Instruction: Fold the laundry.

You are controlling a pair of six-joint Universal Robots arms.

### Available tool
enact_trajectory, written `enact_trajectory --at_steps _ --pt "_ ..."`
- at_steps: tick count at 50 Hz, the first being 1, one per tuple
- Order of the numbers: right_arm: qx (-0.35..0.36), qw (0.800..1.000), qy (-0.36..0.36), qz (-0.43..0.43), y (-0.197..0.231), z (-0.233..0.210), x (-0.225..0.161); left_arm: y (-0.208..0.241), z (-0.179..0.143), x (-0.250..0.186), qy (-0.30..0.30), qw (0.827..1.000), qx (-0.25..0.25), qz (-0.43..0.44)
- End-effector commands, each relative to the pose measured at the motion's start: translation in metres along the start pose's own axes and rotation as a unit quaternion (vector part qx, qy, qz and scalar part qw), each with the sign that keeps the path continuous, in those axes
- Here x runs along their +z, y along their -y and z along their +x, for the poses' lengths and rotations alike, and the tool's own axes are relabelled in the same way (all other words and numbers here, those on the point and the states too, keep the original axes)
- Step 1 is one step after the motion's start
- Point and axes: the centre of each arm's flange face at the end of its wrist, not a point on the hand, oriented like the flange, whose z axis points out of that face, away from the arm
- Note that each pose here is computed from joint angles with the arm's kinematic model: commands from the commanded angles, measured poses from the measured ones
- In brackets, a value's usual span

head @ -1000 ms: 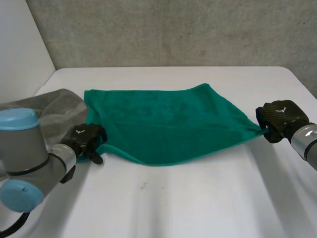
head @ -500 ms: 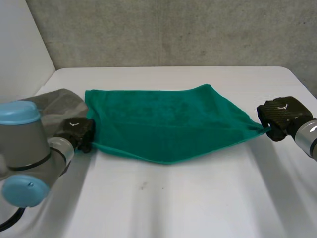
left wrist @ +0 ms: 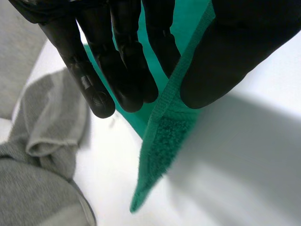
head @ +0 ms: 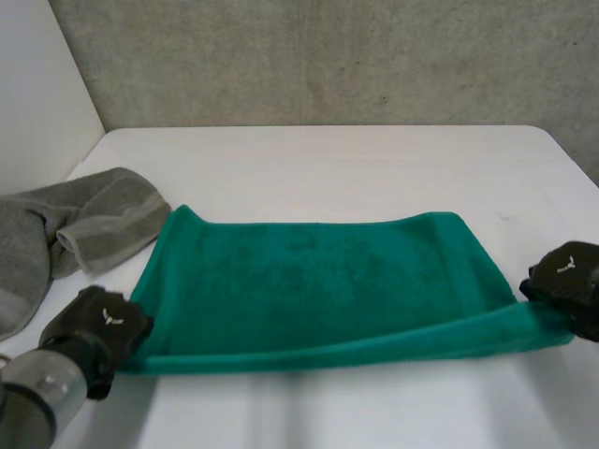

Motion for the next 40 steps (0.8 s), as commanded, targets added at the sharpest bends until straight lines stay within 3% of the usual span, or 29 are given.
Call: enact_trajectory --at_steps 1,5,13,17,19,23,24,27,28,32,35,38,40 --pt "0.052 0.997 -0.048 0.036 0.002 0.007 0.026 0.009 0.005 0.054 0.014 1.000 -0.005 0.021" --pt "0.056 0.995 -0.050 0.065 0.017 -0.001 0.048 0.015 0.008 0.099 0.016 1.000 -0.007 0.021" --pt "0.065 0.994 -0.073 0.043 0.017 0.016 0.073 0.040 -0.011 0.136 0.061 0.996 -0.016 0.064" --pt "0.087 0.983 -0.127 0.097 0.042 0.042 0.079 0.059 -0.026 0.156 0.097 0.990 -0.019 0.100" --pt "0.100 0.968 -0.179 0.148 0.062 0.066 0.076 0.089 -0.054 0.163 0.148 0.977 -0.028 0.154" --pt "0.114 0.918 -0.280 0.257 0.104 0.122 0.051 0.142 -0.107 0.154 0.246 0.937 -0.031 0.246" --pt "0.120 0.891 -0.313 0.305 0.123 0.141 0.034 0.163 -0.131 0.144 0.294 0.912 -0.032 0.285" --pt "0.133 0.846 -0.354 0.376 0.149 0.162 0.004 0.191 -0.164 0.122 0.359 0.867 -0.040 0.344" --pt "0.141 0.816 -0.375 0.417 0.161 0.175 -0.014 0.204 -0.181 0.105 0.395 0.838 -0.049 0.375" --pt "0.154 0.757 -0.408 0.486 0.177 0.192 -0.051 0.222 -0.206 0.053 0.445 0.785 -0.061 0.428" --pt "0.149 0.747 -0.412 0.500 0.180 0.192 -0.065 0.216 -0.204 0.043 0.439 0.788 -0.061 0.427" --pt "0.154 0.764 -0.397 0.486 0.175 0.184 -0.056 0.201 -0.185 0.047 0.409 0.810 -0.058 0.417" --pt "0.163 0.788 -0.370 0.465 0.166 0.173 -0.039 0.187 -0.167 0.057 0.381 0.831 -0.058 0.400"
